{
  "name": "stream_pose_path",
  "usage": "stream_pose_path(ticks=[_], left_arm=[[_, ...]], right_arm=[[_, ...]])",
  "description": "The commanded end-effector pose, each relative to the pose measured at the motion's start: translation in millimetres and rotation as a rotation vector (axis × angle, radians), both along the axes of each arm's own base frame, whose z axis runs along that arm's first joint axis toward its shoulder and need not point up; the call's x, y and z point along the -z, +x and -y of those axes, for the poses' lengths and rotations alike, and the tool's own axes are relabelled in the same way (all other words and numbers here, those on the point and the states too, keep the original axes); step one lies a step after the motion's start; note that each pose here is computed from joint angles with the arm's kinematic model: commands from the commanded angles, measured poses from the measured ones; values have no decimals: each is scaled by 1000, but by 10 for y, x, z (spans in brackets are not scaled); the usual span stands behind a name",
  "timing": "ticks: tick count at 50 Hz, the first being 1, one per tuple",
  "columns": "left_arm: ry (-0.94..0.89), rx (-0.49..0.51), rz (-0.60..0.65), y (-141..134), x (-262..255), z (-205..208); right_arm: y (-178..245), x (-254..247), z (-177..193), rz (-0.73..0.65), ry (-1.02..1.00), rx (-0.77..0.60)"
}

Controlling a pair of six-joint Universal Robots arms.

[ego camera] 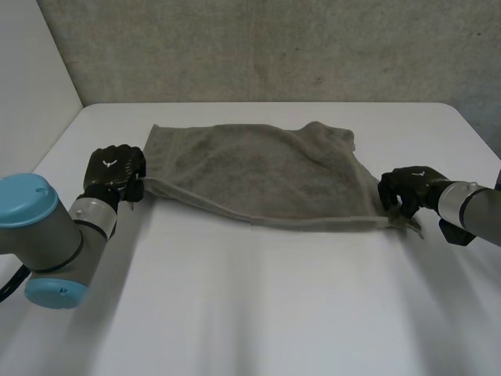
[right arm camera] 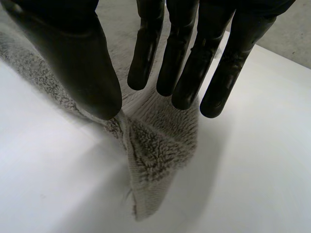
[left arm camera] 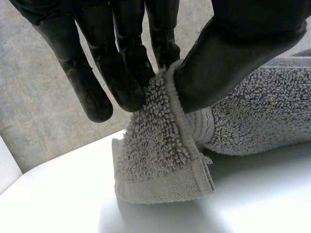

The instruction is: Fold the towel.

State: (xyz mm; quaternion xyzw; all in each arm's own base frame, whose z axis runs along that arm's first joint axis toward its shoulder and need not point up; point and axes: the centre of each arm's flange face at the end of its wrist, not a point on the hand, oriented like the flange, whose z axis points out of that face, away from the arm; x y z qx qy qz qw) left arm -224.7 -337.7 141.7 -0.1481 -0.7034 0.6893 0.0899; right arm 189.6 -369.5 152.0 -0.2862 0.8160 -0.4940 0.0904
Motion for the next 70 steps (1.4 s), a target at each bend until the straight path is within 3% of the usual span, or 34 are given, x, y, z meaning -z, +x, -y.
stream_pose_path(ticks=[1,21,62,68,70], left_arm=[[0,0,0,0,0,0],[2,0,0,0,6,0],[-8,-6,-5,7,-27,34],[-28,-9,-11,19,-117,34],[-75,-9,-24,23,-329,15]], right_arm=[[8,87,-59,-11,17,-12],[219,156,-308,-23,50,-91],[156,357,-113,-106,-41,-74],[153,100,-114,-94,-83,-68],[145,-366,-184,-86,-161,-69]])
